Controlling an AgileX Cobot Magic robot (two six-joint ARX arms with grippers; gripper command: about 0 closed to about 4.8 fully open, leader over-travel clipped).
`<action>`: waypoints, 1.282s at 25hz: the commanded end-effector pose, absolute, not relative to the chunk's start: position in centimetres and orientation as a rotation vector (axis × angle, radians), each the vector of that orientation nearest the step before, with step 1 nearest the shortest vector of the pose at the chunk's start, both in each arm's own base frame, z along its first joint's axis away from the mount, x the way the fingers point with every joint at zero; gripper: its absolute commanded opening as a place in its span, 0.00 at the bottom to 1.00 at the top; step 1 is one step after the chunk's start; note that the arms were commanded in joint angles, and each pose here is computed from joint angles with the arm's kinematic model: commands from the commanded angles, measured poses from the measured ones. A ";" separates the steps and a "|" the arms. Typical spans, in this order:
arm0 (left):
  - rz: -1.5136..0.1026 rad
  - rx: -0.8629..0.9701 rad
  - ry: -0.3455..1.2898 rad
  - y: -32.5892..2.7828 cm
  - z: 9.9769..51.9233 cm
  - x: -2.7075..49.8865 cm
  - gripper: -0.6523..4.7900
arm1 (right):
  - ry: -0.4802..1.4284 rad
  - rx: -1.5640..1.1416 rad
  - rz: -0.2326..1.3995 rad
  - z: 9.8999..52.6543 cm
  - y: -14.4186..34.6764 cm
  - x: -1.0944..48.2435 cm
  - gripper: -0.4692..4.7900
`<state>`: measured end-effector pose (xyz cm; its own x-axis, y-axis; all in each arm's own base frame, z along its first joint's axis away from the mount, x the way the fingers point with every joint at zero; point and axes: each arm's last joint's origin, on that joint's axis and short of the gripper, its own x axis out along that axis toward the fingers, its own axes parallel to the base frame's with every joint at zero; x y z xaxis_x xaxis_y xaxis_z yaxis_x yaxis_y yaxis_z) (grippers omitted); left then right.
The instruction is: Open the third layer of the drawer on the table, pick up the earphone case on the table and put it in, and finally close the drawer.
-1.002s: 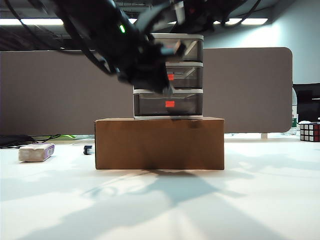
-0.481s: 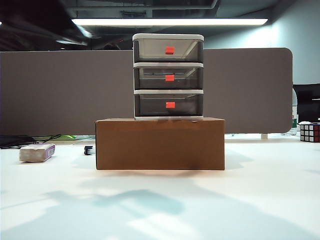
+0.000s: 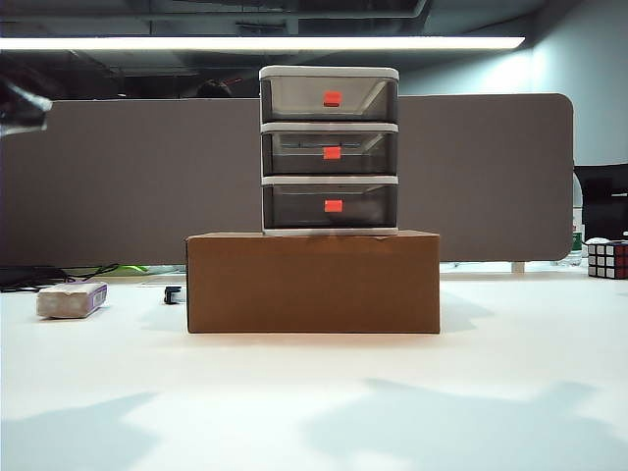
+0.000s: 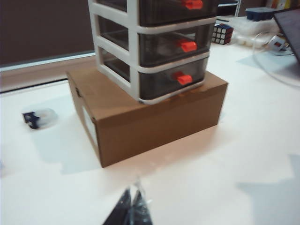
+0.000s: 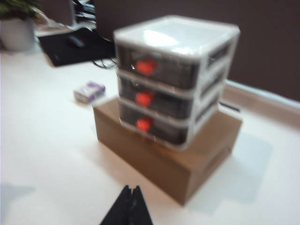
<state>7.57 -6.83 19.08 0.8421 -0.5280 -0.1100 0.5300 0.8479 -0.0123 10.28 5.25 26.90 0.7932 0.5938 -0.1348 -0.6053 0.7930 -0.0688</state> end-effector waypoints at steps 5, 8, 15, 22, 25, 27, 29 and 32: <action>-0.550 -0.043 0.046 -6.3 17.5 7.1 0.11 | 0.099 -0.068 0.615 22.4 4.5 8.8 0.08; -0.545 -0.040 0.049 -6.3 17.0 7.1 0.11 | 0.071 -0.060 0.611 21.2 4.3 8.5 0.08; -0.569 0.020 0.096 -6.4 15.9 7.1 0.12 | 0.054 -0.060 0.565 17.7 4.2 8.3 0.08; -0.444 0.060 0.086 -6.0 15.6 7.5 0.12 | 0.060 -0.097 0.456 15.6 4.0 8.9 0.08; -0.391 0.112 0.110 -5.4 15.2 7.9 0.11 | 0.045 -0.131 0.402 15.7 3.9 8.9 0.08; -0.358 0.132 0.112 -4.9 15.2 8.2 0.11 | 0.044 -0.152 0.380 15.7 3.8 9.0 0.08; -0.342 0.127 0.109 -4.4 15.3 8.5 0.11 | 0.046 -0.158 0.355 15.7 3.7 9.0 0.08; -0.276 0.114 0.105 -3.4 15.4 9.0 0.11 | 0.048 -0.162 0.318 15.7 3.3 9.2 0.08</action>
